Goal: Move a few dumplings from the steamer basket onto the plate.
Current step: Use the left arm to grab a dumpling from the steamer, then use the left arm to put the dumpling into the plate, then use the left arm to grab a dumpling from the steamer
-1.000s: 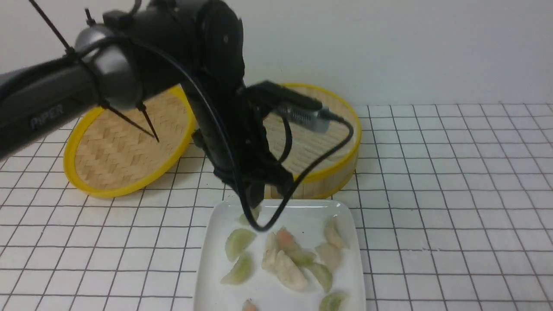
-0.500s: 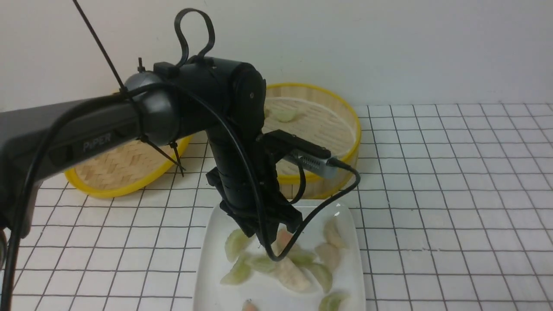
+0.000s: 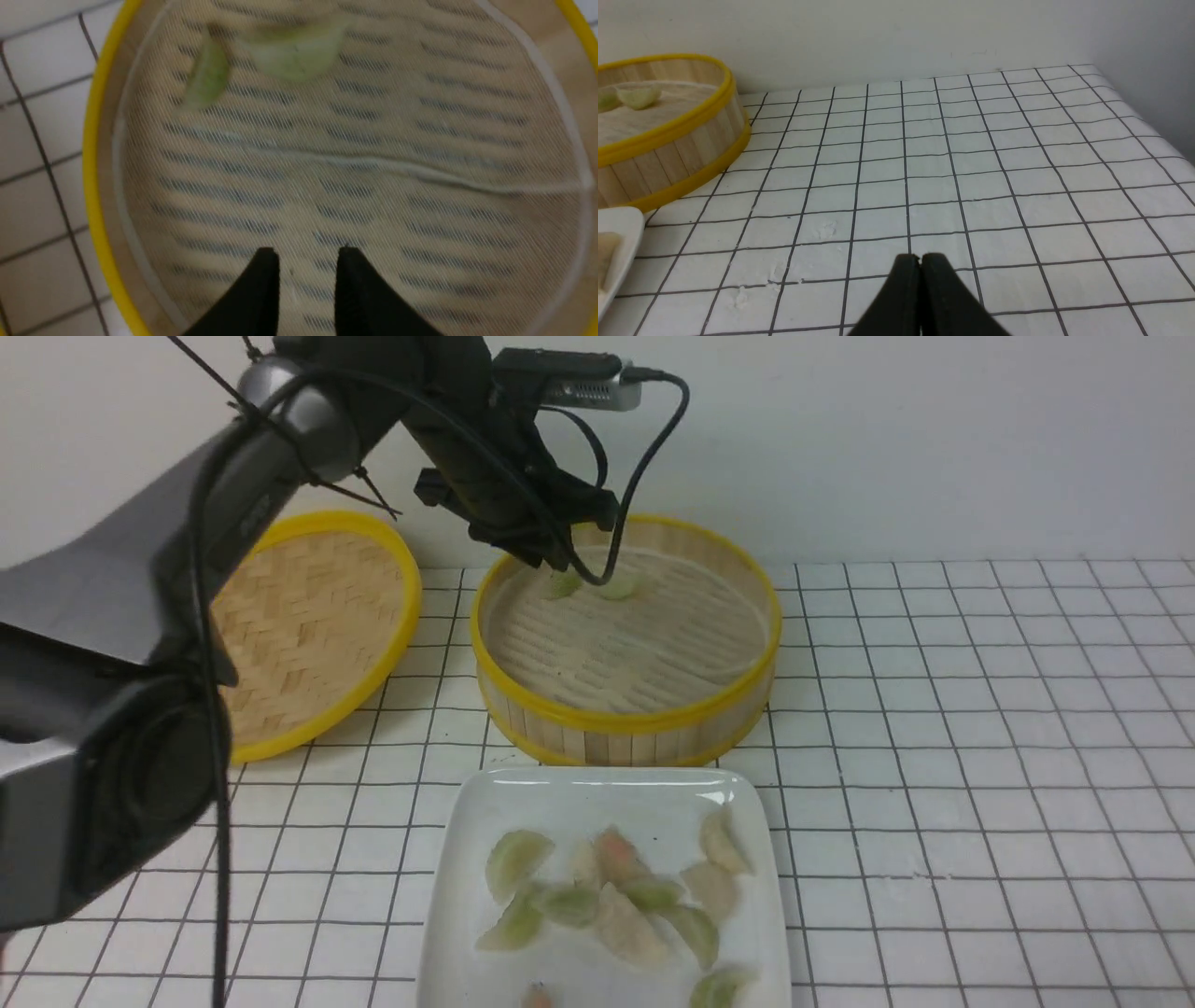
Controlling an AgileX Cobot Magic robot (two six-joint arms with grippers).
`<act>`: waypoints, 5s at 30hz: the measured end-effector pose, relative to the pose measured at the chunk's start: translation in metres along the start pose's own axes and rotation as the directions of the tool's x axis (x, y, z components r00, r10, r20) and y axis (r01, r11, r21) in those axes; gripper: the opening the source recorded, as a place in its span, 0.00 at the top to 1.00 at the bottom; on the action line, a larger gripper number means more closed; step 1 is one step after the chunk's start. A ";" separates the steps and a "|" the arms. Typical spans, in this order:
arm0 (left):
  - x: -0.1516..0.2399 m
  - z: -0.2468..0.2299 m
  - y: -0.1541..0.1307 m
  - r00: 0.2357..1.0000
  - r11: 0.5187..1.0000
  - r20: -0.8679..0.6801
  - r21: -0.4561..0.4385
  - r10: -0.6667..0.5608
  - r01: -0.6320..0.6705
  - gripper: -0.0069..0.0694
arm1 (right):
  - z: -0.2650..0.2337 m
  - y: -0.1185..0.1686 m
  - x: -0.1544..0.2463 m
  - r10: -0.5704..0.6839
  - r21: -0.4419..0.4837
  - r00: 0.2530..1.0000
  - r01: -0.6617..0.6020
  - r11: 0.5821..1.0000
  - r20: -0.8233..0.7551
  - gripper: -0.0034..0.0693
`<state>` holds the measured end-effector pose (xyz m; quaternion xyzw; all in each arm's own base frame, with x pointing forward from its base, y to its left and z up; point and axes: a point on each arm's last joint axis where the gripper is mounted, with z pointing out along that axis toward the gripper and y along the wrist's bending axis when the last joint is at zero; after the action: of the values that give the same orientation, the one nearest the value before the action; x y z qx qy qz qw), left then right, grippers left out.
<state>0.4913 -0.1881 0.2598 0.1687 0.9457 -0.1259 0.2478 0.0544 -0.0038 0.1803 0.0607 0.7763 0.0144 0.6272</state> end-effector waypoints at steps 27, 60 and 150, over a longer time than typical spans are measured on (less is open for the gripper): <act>0.005 0.113 0.032 0.975 0.972 0.115 -0.164 0.188 -0.168 0.52 | 0.000 0.000 0.000 0.000 0.000 1.000 0.000 1.000 0.000 0.97; 0.122 -0.092 -0.080 0.921 0.984 -0.350 0.105 0.171 -0.143 0.75 | 0.000 0.000 0.000 0.000 0.000 1.000 0.000 1.000 0.000 0.97; -0.018 0.024 0.015 0.980 0.981 0.144 0.121 0.135 -0.153 0.64 | 0.000 0.000 0.000 0.000 0.000 1.000 0.000 1.000 0.000 0.97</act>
<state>0.5224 -0.1871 0.2462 0.2437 0.9017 -0.1806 0.3082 0.0544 -0.0038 0.1803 0.0607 0.7763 0.0144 0.6272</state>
